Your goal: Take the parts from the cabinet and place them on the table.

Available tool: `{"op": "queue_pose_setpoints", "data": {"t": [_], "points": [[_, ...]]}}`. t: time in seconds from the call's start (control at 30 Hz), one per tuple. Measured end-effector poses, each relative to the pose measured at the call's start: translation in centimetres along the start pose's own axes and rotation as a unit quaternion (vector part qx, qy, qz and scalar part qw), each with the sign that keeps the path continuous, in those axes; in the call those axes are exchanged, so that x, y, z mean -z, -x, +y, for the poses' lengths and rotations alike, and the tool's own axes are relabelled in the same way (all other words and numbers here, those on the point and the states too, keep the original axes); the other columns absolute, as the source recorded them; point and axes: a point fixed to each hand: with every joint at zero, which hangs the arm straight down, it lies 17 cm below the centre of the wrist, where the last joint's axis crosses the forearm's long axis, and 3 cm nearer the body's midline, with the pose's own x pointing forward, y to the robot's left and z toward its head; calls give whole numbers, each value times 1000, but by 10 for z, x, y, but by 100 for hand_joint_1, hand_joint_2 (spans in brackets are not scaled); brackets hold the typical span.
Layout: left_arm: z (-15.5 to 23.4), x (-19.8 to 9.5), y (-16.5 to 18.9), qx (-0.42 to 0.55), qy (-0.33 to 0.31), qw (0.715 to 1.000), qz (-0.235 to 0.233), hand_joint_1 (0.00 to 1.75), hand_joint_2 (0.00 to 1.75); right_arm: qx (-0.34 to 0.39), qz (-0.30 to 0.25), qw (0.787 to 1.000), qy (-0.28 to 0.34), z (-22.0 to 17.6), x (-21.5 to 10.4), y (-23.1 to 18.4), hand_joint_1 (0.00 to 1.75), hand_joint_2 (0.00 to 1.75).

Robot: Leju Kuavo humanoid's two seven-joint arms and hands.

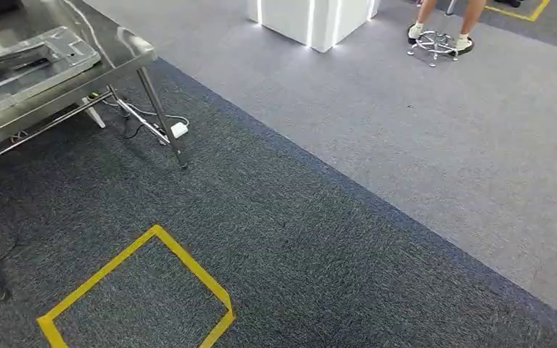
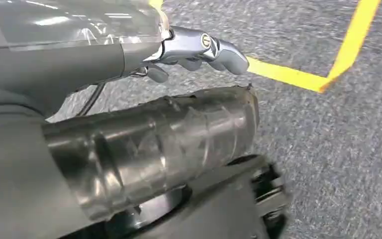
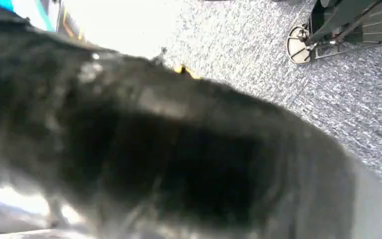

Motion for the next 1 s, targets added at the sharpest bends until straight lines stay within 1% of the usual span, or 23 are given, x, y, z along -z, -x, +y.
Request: {"op": "queue_pose_setpoints", "data": {"t": [0.1,0.27,0.4,0.77,1.0], "points": [[0,0,0,-2,-1,1000,0,0,0,0,-2,1000,-1,1,0,-3,0,0],[0,1,-4,-3,-1,1000,-3,0,0,-3,3,1000,-1,0,0,3,0,0],[0,-1,3,-3,-1,1000,2,0,0,-3,1,1000,-3,2,-1,1,0,0],[1,2,-5,-5,-2,1000,-4,0,0,-3,4,1000,-8,4,-1,3,0,0],[1,-1,3,-6,-2,1000,3,0,0,-3,3,1000,-9,5,-1,2,0,0]]}}
